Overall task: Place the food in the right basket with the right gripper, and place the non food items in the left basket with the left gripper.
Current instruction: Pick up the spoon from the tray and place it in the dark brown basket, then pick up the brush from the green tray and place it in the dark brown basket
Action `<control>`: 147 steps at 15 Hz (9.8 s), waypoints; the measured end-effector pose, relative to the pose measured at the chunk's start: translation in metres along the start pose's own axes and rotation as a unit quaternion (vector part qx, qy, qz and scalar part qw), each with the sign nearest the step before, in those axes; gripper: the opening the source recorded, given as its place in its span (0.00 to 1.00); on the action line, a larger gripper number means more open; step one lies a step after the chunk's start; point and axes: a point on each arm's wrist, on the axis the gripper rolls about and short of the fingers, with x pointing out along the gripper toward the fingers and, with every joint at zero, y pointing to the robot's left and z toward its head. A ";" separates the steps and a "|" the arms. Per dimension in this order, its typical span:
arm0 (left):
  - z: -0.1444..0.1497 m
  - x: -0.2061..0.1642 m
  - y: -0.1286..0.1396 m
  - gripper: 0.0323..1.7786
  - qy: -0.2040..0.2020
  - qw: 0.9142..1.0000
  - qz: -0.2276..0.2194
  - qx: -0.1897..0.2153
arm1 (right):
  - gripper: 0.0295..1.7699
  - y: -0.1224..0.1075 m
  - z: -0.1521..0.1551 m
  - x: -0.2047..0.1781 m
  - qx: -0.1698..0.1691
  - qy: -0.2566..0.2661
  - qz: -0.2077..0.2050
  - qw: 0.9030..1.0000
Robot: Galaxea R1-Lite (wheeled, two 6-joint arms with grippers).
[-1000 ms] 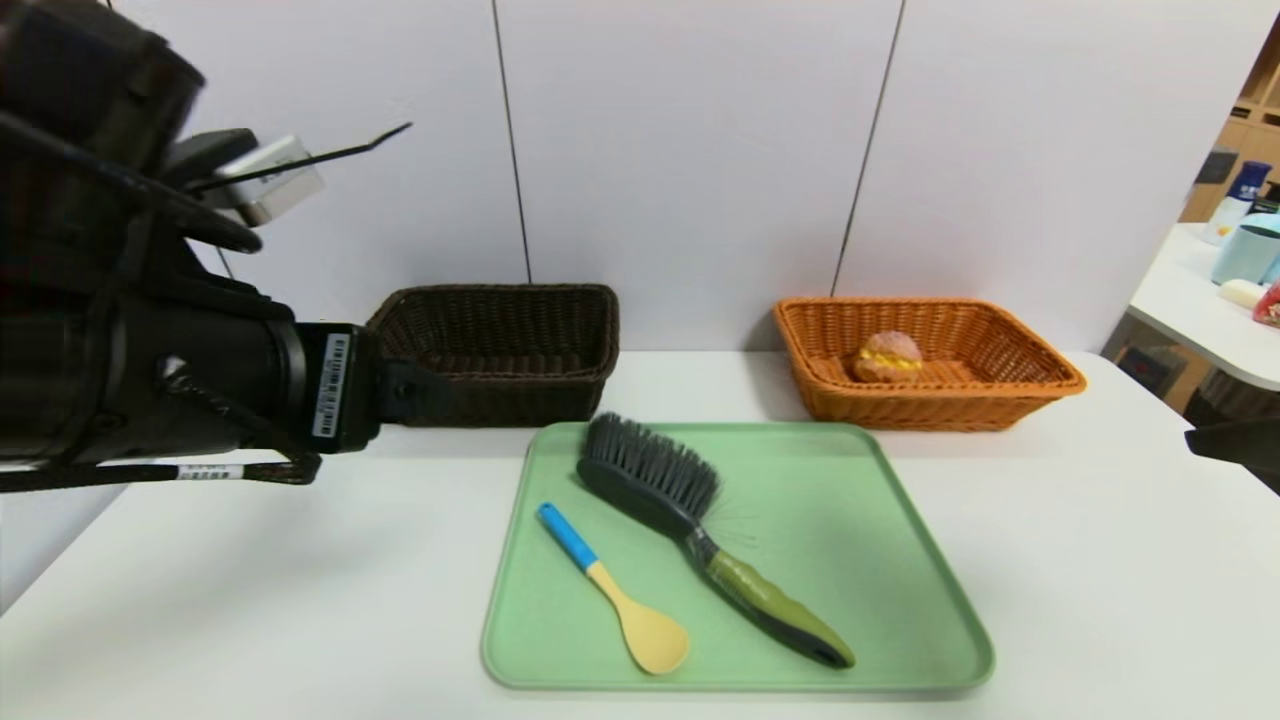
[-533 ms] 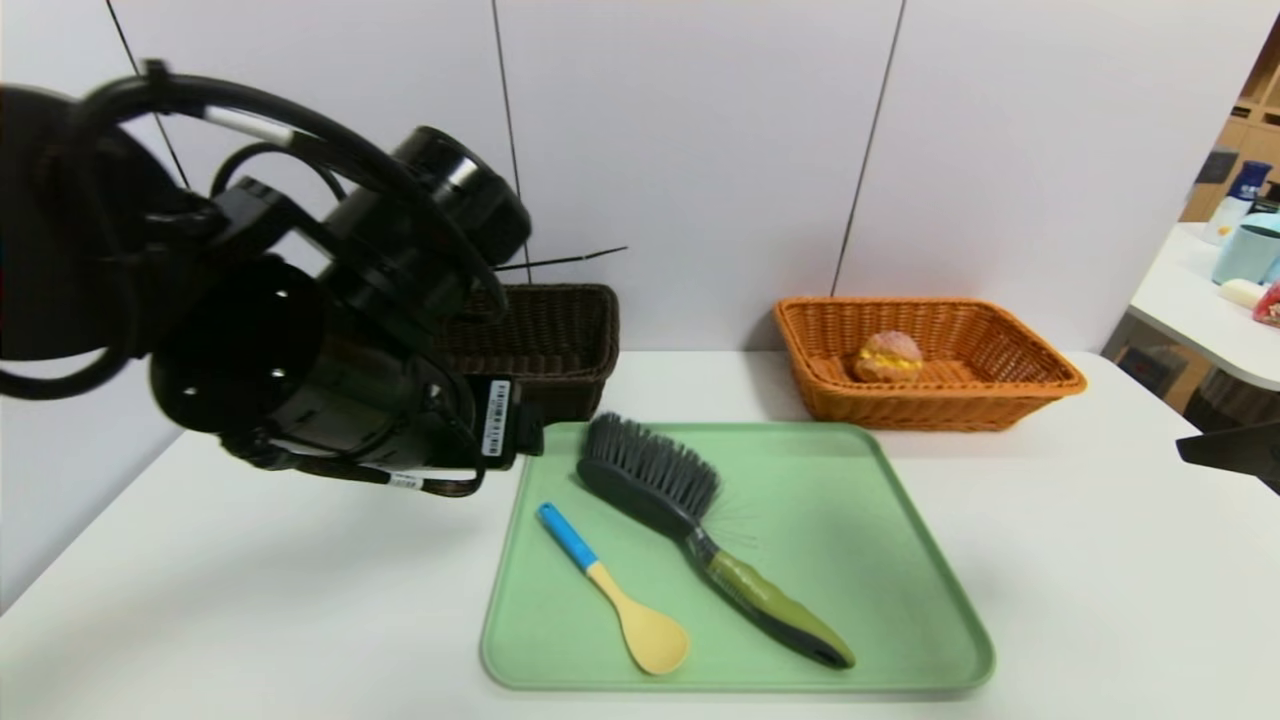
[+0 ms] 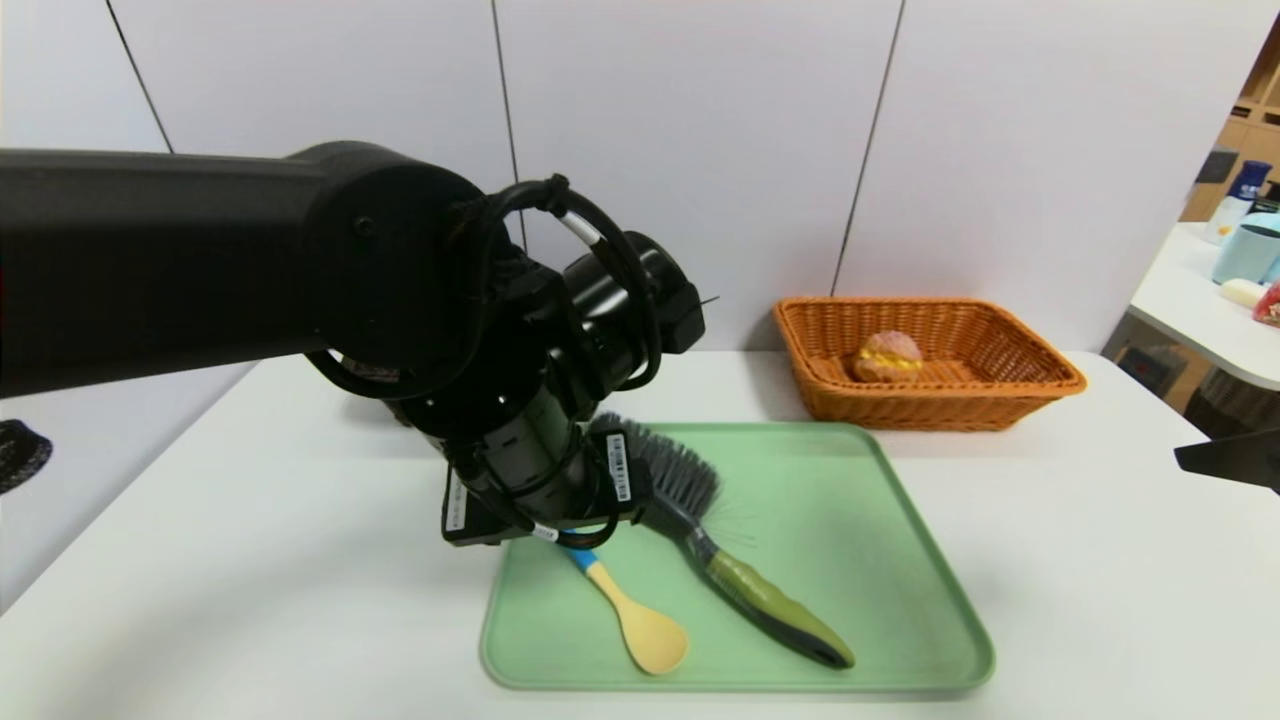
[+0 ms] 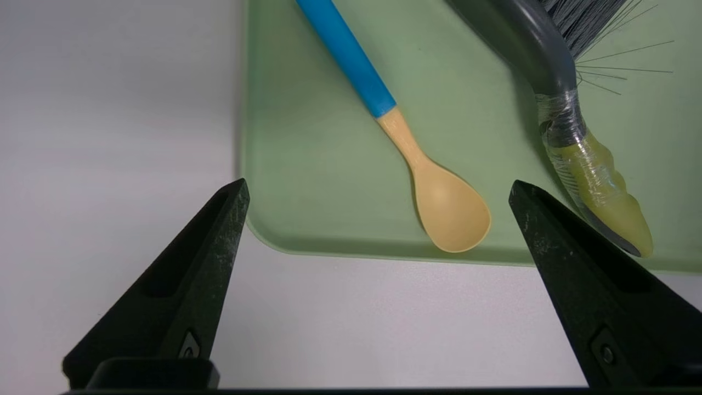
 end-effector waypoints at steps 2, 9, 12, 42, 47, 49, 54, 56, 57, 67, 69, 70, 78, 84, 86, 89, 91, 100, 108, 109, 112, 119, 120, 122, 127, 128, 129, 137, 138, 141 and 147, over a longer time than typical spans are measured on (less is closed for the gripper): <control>-0.004 0.008 -0.005 0.95 0.022 1.000 0.001 -0.003 | 0.96 0.000 0.000 0.000 0.000 0.000 0.000 1.000; -0.007 0.029 -0.013 0.95 0.039 0.999 0.021 -0.027 | 0.96 0.000 0.000 0.000 -0.003 -0.001 0.001 1.000; -0.003 0.037 -0.019 0.95 0.043 0.998 0.029 -0.038 | 0.96 0.000 -0.002 0.000 -0.004 0.003 0.002 1.000; -0.002 0.083 -0.029 0.95 0.105 0.989 0.079 -0.067 | 0.96 -0.001 -0.010 -0.006 -0.002 -0.004 0.001 1.000; 0.002 0.088 -0.027 0.95 0.110 0.988 0.080 -0.076 | 0.96 -0.001 -0.009 -0.006 -0.002 -0.003 0.001 1.000; 0.004 0.090 -0.026 0.95 0.110 0.987 0.081 -0.079 | 0.96 -0.001 -0.009 -0.005 -0.003 -0.002 0.001 1.000; 0.005 0.092 -0.027 0.95 0.109 0.987 0.081 -0.080 | 0.96 0.000 -0.003 0.000 -0.001 -0.014 0.001 1.000; 0.005 0.093 -0.027 0.87 0.109 0.987 0.081 -0.081 | 0.96 0.000 -0.002 0.001 -0.001 -0.013 0.001 1.000; 0.005 0.093 -0.027 0.77 0.110 0.987 0.081 -0.081 | 0.96 0.000 -0.002 0.002 -0.001 -0.013 0.002 1.000; 0.005 0.092 -0.027 0.03 0.110 0.987 0.081 -0.081 | 0.96 0.002 -0.001 0.006 -0.002 -0.004 0.002 1.000; 0.006 0.091 -0.027 0.03 0.109 0.987 0.080 -0.082 | 0.96 0.002 -0.003 0.007 -0.002 0.000 0.001 1.000; 0.006 0.090 -0.026 0.03 0.109 0.988 0.079 -0.082 | 0.96 0.002 -0.003 0.008 -0.003 0.001 0.001 1.000; 0.010 0.023 -0.014 0.03 0.072 0.996 0.021 -0.043 | 0.96 0.003 -0.012 0.010 -0.005 0.014 0.001 1.000; 0.046 -0.036 0.009 0.03 -0.130 0.991 0.010 0.041 | 0.96 0.003 -0.015 0.010 -0.007 0.016 0.003 1.000; 0.073 -0.041 0.020 0.03 -0.193 0.980 0.000 0.042 | 0.96 0.003 -0.016 0.010 -0.007 0.018 0.003 1.000; 0.109 -0.041 0.037 0.03 -0.266 0.964 -0.003 0.030 | 0.96 0.003 -0.017 0.011 -0.008 0.019 0.002 1.000; 0.136 -0.030 0.053 0.03 -0.302 0.953 0.012 0.021 | 0.96 0.003 -0.017 0.011 -0.008 0.020 0.002 1.000; 0.203 0.065 0.103 0.03 -0.316 0.946 0.068 -0.011 | 0.96 0.004 -0.017 0.014 -0.009 0.024 0.001 1.000; 0.206 0.096 0.110 0.03 -0.290 0.953 0.080 -0.017 | 0.96 0.005 -0.015 0.018 -0.009 0.024 0.001 1.000; 0.205 0.099 0.109 0.03 -0.288 0.954 0.081 -0.017 | 0.96 0.005 -0.016 0.018 -0.009 0.025 0.000 1.000; 0.206 0.108 0.113 0.03 -0.279 0.956 0.087 -0.021 | 0.96 0.005 -0.017 0.020 -0.010 0.029 0.000 1.000; 0.205 0.127 0.116 0.03 -0.262 0.960 0.094 -0.029 | 0.96 0.006 -0.014 0.023 -0.008 0.018 0.000 1.000; 0.205 0.128 0.115 0.03 -0.261 0.960 0.094 -0.029 | 0.96 0.006 -0.014 0.024 -0.008 0.019 0.000 1.000; 0.205 0.130 0.116 0.03 -0.259 0.961 0.095 -0.031 | 0.96 0.007 -0.014 0.026 -0.009 0.022 0.001 1.000; 0.206 0.129 0.118 0.42 -0.260 0.960 0.096 -0.033 | 0.96 0.008 -0.013 0.029 -0.012 0.029 0.001 1.000; 0.206 0.129 0.118 0.49 -0.261 0.960 0.096 -0.033 | 0.96 0.008 -0.012 0.030 -0.012 0.030 0.000 0.999; 0.206 0.128 0.118 0.54 -0.261 0.960 0.096 -0.034 | 0.96 0.008 -0.012 0.030 -0.012 0.031 0.000 0.999; 0.205 0.086 0.111 0.81 -0.294 0.952 0.077 -0.029 | 0.96 0.008 -0.012 0.033 -0.013 0.034 0.001 0.999; 0.204 0.072 0.110 0.83 -0.305 0.949 0.071 -0.030 | 0.96 0.008 -0.012 0.033 -0.012 0.035 0.001 0.999; 0.188 0.021 0.095 0.87 -0.326 0.944 0.040 -0.018 | 0.96 0.008 -0.012 0.033 -0.011 0.035 0.001 0.999; 0.091 -0.056 0.032 0.92 -0.226 0.972 -0.046 0.043 | 0.96 0.009 -0.018 0.033 -0.012 0.041 0.001 0.999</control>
